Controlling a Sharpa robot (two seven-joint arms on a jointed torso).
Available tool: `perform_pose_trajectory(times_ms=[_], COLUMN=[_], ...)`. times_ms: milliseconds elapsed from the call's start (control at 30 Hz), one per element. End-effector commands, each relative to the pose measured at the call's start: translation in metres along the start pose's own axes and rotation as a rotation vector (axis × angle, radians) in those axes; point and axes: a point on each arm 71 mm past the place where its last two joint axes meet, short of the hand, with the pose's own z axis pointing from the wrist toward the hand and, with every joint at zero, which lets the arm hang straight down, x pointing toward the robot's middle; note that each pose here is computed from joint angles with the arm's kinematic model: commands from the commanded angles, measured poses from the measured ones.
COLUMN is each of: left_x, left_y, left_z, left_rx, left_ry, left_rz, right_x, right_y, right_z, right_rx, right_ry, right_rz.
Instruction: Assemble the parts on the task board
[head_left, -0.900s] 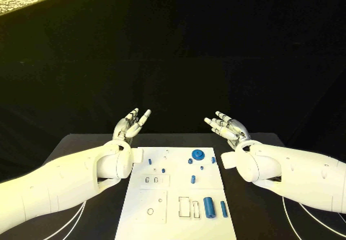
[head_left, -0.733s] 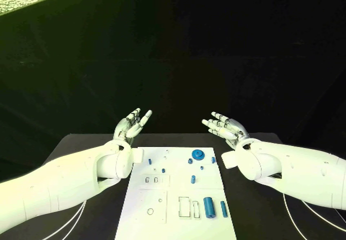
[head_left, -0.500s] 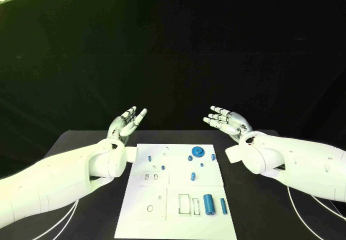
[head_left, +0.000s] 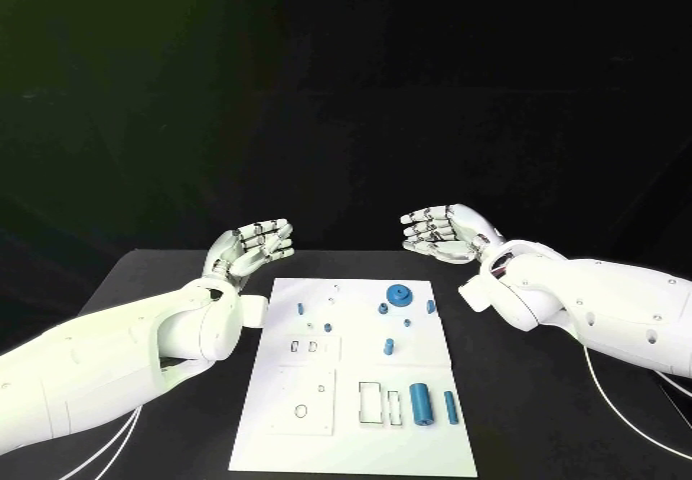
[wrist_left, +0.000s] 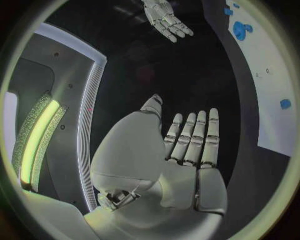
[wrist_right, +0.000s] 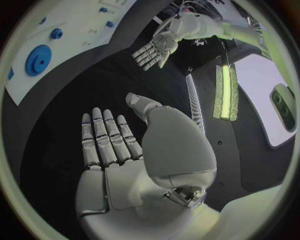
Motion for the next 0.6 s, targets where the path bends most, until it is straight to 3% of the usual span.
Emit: perform_pose_trajectory(times_ms=[33, 400, 600], left_x=[0.0064, 0.0154, 0.0201], left_y=[-0.0075, -0.0218, -0.0268], left_z=[-0.0039, -0.0233, -0.0313], left_rx=[0.044, 0.043, 0.031], left_ry=[0.072, 0.201, 0.237], left_rz=[0.009, -0.005, -0.035], right_x=[0.007, 0.016, 0.021], right_y=[0.004, 0.015, 0.02], right_z=[0.002, 0.003, 0.003], right_rx=[-0.027, -0.06, -0.056], right_ry=[0.131, 0.247, 0.26], right_rz=[-0.222, -0.581, -0.695])
